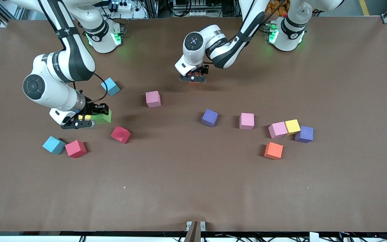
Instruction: Form number 2 with 11 blocks
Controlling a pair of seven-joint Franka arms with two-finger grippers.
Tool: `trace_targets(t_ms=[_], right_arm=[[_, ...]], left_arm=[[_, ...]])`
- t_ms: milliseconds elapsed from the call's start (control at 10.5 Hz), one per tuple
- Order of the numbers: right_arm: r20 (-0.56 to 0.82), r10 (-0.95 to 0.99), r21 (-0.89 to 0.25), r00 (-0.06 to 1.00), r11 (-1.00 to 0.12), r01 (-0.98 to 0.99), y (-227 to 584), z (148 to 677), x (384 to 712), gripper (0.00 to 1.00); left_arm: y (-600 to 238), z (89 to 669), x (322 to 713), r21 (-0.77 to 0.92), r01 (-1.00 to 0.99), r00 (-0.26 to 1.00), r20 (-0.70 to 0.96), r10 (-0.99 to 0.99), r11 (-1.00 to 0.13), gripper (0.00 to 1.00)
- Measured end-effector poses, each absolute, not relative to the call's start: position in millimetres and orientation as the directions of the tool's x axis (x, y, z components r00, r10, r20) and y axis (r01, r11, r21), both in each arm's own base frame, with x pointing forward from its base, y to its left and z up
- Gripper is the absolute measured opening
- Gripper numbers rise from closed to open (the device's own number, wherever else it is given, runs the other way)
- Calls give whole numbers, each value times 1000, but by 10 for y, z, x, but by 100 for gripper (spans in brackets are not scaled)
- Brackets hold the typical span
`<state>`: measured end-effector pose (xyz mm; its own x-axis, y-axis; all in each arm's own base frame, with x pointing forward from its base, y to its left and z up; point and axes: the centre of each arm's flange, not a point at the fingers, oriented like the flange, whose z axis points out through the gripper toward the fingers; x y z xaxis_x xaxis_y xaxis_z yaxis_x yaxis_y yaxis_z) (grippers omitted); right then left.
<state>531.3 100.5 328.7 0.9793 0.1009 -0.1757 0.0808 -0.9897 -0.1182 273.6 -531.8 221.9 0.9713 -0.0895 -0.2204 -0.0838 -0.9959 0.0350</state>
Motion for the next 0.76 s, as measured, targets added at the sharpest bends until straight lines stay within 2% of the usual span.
trace_targets(t_ms=[190,476,761], right_arm=[[-212,208,-135,955,-974,182,1178,3317,5218,53],[-202,465,-182,862,-883,433,1561,3465,5039,53],[-207,672,-181,711,-741,647,2579,3438,4566,53]], left_arm=[[-5124,2582,3055,-12,-25,978,-208,-22,-1000,100],[-4700,2988,3775,-6,95,983,-156,94,-996,100],[-4528,3019,4330,-2,33,996,-88,33,-999,100]])
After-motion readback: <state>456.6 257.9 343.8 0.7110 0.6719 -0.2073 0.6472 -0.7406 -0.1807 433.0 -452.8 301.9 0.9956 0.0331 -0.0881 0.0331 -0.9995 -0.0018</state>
